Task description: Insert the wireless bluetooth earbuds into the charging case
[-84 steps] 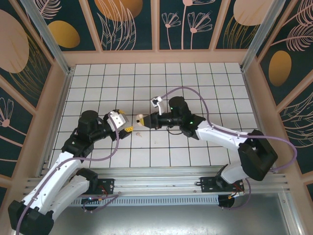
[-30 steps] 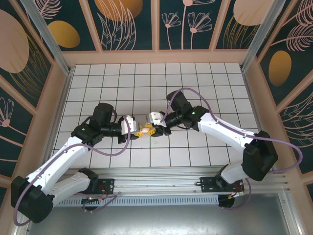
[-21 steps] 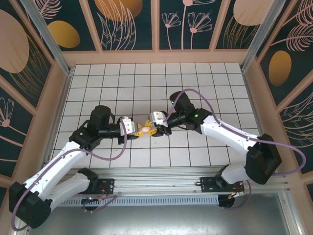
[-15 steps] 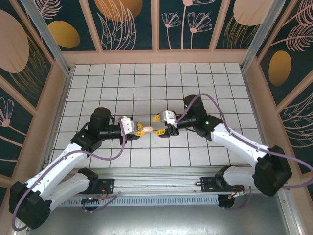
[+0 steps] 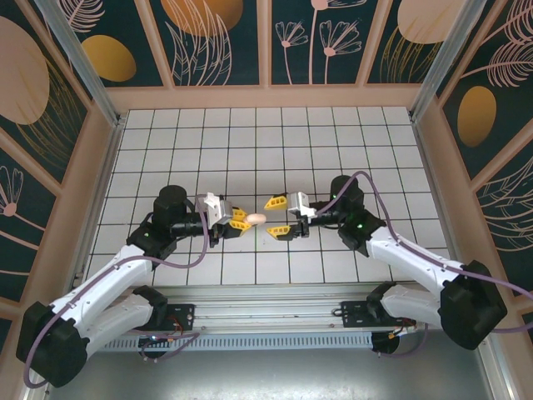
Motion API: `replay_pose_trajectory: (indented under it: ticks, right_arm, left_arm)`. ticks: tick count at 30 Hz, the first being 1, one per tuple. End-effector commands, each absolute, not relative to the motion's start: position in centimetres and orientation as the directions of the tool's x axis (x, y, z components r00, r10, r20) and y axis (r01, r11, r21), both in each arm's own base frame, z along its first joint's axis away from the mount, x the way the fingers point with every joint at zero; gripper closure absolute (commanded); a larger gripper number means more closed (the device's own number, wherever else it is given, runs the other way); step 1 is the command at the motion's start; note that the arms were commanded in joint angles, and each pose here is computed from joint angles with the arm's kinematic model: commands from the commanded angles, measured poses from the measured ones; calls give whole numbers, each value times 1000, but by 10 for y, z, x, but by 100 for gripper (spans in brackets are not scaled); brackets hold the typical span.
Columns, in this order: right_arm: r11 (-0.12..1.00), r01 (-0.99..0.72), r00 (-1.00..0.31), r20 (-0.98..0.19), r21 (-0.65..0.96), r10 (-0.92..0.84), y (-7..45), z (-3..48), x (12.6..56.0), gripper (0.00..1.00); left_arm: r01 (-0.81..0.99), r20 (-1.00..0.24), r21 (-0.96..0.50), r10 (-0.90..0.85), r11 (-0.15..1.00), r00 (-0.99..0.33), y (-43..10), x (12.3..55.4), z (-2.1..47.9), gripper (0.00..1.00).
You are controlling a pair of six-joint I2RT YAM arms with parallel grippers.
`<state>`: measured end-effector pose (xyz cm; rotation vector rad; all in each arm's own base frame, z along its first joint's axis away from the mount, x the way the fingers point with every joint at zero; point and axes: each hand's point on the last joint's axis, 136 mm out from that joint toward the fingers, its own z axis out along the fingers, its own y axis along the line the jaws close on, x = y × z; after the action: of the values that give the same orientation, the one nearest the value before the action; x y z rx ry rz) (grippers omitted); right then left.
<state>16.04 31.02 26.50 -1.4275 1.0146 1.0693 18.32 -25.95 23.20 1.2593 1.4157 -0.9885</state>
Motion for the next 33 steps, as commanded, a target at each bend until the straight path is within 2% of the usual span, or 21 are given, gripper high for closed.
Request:
replay_pose_trajectory:
  ticks: [1, 13, 23, 28, 33]
  right_arm:
    - [-155, -951, 269, -963, -269, 20, 317, 284, 156, 46]
    - [-209, -947, 246, -969, -243, 12, 330, 279, 157, 58]
    - [-220, -945, 251, -968, -244, -5, 331, 276, 157, 76]
    - [-217, -942, 268, -963, -255, -29, 330, 276, 158, 83]
    - [-184, -945, 295, -948, -271, -121, 331, 270, 167, 84]
  left_arm:
    - [996, -988, 35, 154, 84, 22, -264, 175, 245, 89]
    - [996, -988, 45, 148, 76, 33, -265, 174, 248, 89]
    - [996, -989, 58, 139, 75, 47, -265, 173, 255, 88]
    - [992, -983, 79, 173, 94, 62, -264, 176, 252, 72]
    - [989, -969, 96, 236, 109, 68, -261, 180, 247, 65]
